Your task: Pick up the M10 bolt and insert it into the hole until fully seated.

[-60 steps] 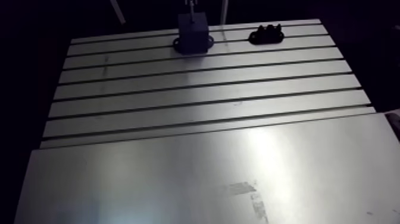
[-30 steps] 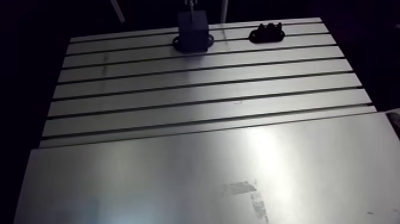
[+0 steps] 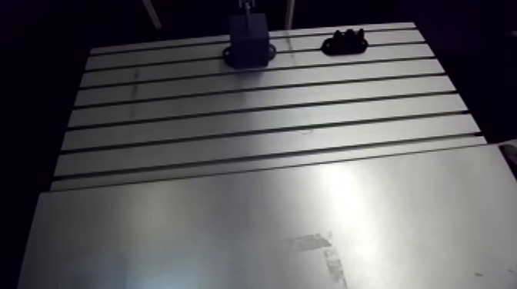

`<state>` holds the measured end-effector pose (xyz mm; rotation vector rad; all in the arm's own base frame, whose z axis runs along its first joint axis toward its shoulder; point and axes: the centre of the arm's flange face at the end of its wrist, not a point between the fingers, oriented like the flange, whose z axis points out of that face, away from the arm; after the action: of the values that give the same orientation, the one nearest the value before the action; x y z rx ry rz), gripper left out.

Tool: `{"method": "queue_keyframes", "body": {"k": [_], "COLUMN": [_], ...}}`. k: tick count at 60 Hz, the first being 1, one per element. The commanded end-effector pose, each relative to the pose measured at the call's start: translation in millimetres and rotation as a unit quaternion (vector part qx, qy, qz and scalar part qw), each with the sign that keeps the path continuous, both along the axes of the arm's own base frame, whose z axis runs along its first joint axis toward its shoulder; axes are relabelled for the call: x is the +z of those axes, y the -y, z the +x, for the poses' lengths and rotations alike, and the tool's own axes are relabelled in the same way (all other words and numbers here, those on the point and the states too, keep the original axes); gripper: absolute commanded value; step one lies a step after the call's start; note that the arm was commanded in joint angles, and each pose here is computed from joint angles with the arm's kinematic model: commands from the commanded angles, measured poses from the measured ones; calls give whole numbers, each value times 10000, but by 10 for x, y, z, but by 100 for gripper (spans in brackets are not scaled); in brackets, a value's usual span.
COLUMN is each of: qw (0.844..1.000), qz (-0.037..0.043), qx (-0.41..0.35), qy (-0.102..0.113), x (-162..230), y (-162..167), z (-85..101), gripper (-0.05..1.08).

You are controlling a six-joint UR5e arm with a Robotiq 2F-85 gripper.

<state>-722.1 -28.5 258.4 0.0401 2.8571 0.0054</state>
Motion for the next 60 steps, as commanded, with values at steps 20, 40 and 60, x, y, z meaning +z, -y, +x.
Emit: {"method": "queue_keyframes", "body": {"k": [20, 40, 60], "qw": [9999, 9999, 9999], "qz": [27, 21, -18], "qx": [8, 61, 100], "qy": [-96, -87, -22], "x": [-61, -70, -126], "y": [-8, 4, 4], "z": [-2, 10, 66], "gripper": [105, 44, 0]}}
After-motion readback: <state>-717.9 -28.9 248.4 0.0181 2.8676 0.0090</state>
